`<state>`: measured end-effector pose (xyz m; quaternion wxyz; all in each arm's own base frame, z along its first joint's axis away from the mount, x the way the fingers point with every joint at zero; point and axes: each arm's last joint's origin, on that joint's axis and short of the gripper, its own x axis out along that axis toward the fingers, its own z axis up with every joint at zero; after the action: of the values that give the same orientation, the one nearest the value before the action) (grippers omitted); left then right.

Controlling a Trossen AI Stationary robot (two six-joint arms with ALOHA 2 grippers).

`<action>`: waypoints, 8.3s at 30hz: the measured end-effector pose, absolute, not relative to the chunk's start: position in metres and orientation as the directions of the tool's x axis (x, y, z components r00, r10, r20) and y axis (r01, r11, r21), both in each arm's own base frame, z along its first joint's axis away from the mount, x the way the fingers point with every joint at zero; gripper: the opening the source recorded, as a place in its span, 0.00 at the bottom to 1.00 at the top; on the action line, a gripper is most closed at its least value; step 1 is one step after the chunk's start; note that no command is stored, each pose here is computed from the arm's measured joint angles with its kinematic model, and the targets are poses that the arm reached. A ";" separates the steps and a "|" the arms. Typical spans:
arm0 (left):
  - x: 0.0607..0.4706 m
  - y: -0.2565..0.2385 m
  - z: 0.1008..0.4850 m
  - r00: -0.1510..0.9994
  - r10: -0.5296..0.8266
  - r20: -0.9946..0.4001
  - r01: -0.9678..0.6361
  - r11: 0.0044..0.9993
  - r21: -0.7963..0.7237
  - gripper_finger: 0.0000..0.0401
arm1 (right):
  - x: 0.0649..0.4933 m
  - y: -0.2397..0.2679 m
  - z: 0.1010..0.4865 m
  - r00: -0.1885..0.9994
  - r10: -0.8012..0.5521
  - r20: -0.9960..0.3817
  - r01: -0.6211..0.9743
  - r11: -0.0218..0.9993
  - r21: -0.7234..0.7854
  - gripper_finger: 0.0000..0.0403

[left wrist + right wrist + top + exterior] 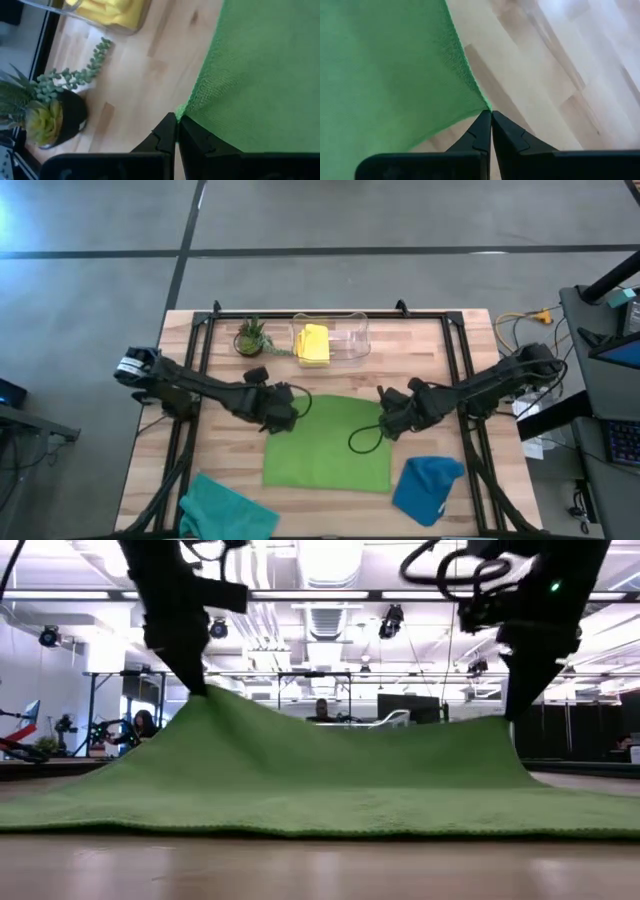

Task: Fold microfiber towels
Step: Fold the green microfiber towel

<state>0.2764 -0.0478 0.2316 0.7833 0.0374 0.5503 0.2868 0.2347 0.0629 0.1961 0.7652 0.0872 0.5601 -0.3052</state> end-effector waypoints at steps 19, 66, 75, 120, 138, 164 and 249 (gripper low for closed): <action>0.268 0.003 0.176 0.344 0.210 -0.915 -0.464 0.885 0.028 0.00 | 0.228 0.024 0.176 0.423 -0.289 -0.859 0.577 0.816 0.009 0.02; 0.188 0.026 0.215 0.680 0.225 -0.698 -0.620 0.684 -0.384 0.48 | 0.187 -0.013 0.248 0.782 -0.299 -0.547 0.515 0.804 0.297 0.35; 0.172 -0.017 0.188 0.896 0.018 -0.444 -0.361 0.612 -0.703 0.48 | 0.161 0.018 0.214 0.967 0.032 -0.252 0.138 0.768 0.625 0.32; 0.213 -0.163 0.128 0.572 -0.182 -0.800 0.237 0.970 -0.051 0.30 | 0.207 0.179 0.137 0.584 0.086 -0.807 -0.005 0.995 0.102 0.33; 0.214 -0.162 0.125 0.549 -0.185 -0.815 0.195 0.977 -0.090 0.13 | 0.201 0.176 0.132 0.528 0.100 -0.843 -0.080 0.994 0.068 0.33; 0.211 -0.161 0.129 0.523 -0.216 -0.824 0.169 0.974 -0.148 0.00 | 0.201 0.182 0.117 0.447 0.175 -0.877 -0.145 0.982 0.122 0.04; 0.228 -0.040 0.173 0.719 0.254 -0.647 -0.327 0.945 0.008 0.00 | 0.195 0.024 0.168 0.426 -0.054 -0.903 0.377 0.918 0.122 0.02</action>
<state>0.2283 -0.0402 0.1732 0.9254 -0.0533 0.3407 0.1569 0.1948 0.0240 0.1678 0.8300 0.1549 0.5198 -0.1298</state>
